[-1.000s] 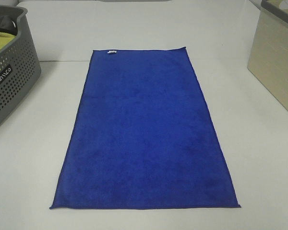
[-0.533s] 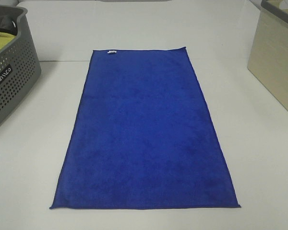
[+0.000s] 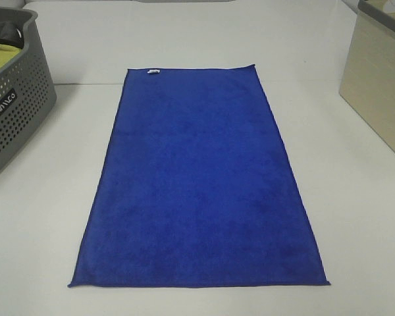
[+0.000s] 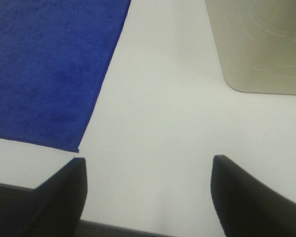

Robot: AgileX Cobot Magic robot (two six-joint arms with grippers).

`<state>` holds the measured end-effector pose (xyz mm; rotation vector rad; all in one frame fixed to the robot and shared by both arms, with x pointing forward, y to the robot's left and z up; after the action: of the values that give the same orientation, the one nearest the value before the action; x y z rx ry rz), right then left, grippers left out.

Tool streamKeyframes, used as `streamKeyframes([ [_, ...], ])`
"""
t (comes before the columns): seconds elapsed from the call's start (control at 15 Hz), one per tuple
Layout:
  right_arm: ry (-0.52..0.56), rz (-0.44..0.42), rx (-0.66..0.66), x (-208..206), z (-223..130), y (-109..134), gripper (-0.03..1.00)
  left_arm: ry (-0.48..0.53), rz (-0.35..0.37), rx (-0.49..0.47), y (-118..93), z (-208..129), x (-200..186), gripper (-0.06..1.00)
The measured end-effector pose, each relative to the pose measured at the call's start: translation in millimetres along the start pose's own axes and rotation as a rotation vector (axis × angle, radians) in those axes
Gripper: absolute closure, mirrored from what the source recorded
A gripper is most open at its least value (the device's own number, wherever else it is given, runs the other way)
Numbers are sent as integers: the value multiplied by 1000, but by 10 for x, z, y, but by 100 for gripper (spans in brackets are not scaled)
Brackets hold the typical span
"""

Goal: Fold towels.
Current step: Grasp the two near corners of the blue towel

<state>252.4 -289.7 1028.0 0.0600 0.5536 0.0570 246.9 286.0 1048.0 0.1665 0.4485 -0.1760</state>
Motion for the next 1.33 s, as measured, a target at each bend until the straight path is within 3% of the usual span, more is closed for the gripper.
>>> streamKeyframes([
  [1.33,0,0,0,0,0,0,27,0,-1,0,-1,0,0,29],
])
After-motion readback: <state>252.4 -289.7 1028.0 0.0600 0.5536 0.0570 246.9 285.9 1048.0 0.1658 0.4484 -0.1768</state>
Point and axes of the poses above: a point on each arm's last joint axis where the gripper is mounted, x pointing out along that axis toward the gripper, y along the wrist's bending axis when the last joint is at zero, z = x × y, the point moved 2 cm from there along x, pointing out along that axis toward the gripper, and after that the axes turned 9 degrees about x, right-handed, at the moved point
